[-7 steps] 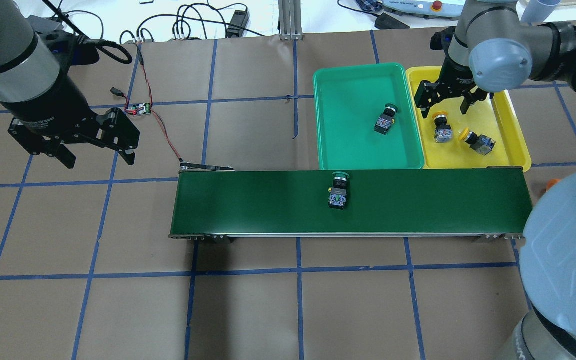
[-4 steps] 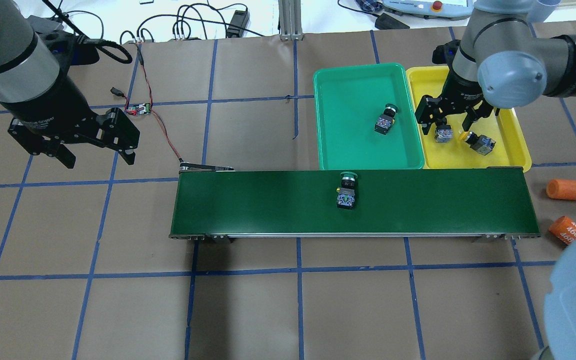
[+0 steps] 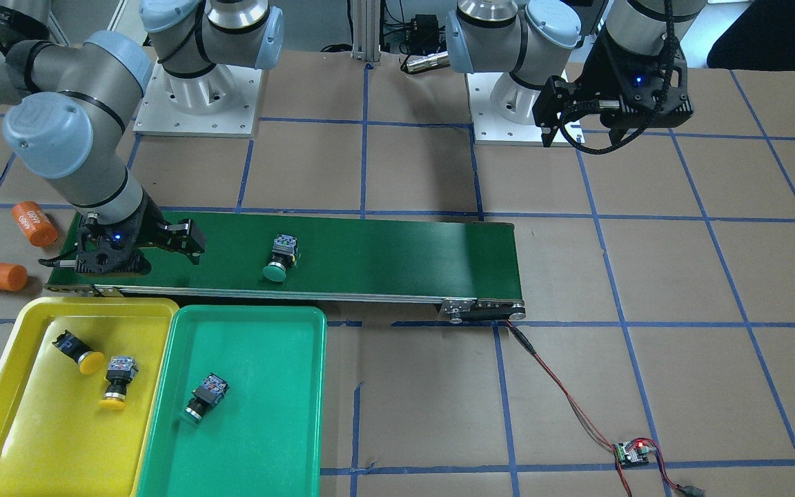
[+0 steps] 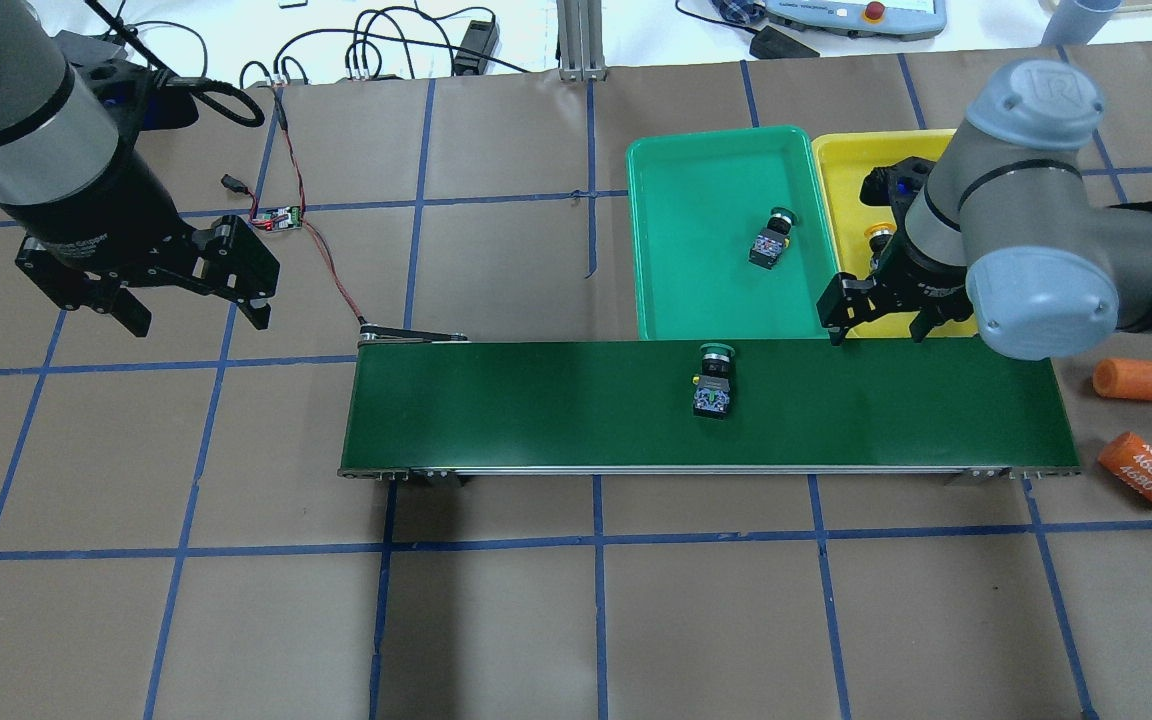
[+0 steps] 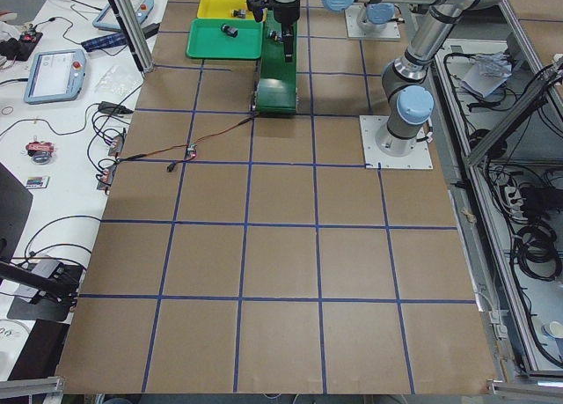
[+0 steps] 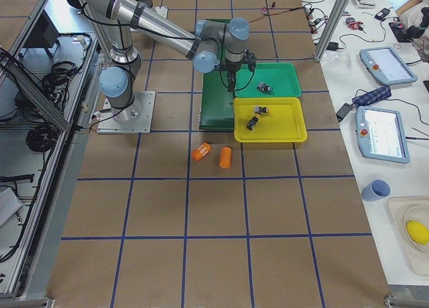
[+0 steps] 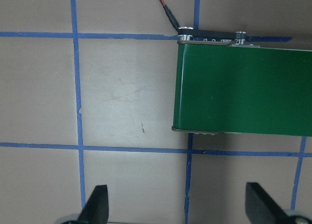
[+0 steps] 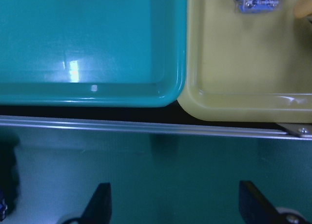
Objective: Sort buttons by color to trays
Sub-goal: 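Move the right gripper back over the belt above the green button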
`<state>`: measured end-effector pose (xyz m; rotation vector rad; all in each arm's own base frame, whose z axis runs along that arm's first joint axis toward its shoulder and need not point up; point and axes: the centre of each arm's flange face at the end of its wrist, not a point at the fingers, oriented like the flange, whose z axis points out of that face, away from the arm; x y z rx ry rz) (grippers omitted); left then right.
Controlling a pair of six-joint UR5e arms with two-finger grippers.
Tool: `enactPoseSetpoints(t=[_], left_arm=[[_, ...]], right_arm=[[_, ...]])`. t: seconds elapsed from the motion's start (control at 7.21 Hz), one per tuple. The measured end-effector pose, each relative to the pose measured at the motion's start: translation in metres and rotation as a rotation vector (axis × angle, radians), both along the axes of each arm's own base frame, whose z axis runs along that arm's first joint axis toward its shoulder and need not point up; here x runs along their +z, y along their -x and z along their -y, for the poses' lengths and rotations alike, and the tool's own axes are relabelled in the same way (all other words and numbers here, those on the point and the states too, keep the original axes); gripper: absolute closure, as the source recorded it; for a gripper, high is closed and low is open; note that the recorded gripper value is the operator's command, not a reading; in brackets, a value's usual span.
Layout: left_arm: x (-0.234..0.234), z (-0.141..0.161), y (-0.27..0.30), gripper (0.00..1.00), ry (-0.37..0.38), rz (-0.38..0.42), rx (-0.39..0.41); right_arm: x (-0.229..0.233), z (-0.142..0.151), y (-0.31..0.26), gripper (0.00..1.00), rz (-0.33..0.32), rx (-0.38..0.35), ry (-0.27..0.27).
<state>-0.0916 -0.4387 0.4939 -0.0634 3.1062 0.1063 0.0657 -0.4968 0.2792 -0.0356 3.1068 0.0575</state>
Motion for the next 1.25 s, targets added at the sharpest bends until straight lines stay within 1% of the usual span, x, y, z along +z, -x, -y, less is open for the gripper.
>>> enactPoseSetpoints(t=[0.28, 0.83, 1.25], left_arm=[[0.0027, -0.0034, 0.0, 0.0, 0.001, 0.003, 0.0], [-0.0011, -0.0012, 0.0, 0.0, -0.007, -0.001, 0.002], [-0.0006, -0.003, -0.0006, 0.0, -0.006, 0.002, 0.001]], right_arm=[[-0.003, -0.0106, -0.0007, 0.07, -0.004, -0.002, 0.005], [-0.003, -0.0121, -0.0015, 0.07, -0.005, -0.008, 0.007], [-0.002, -0.0118, -0.0039, 0.07, 0.001, -0.053, 0.009]])
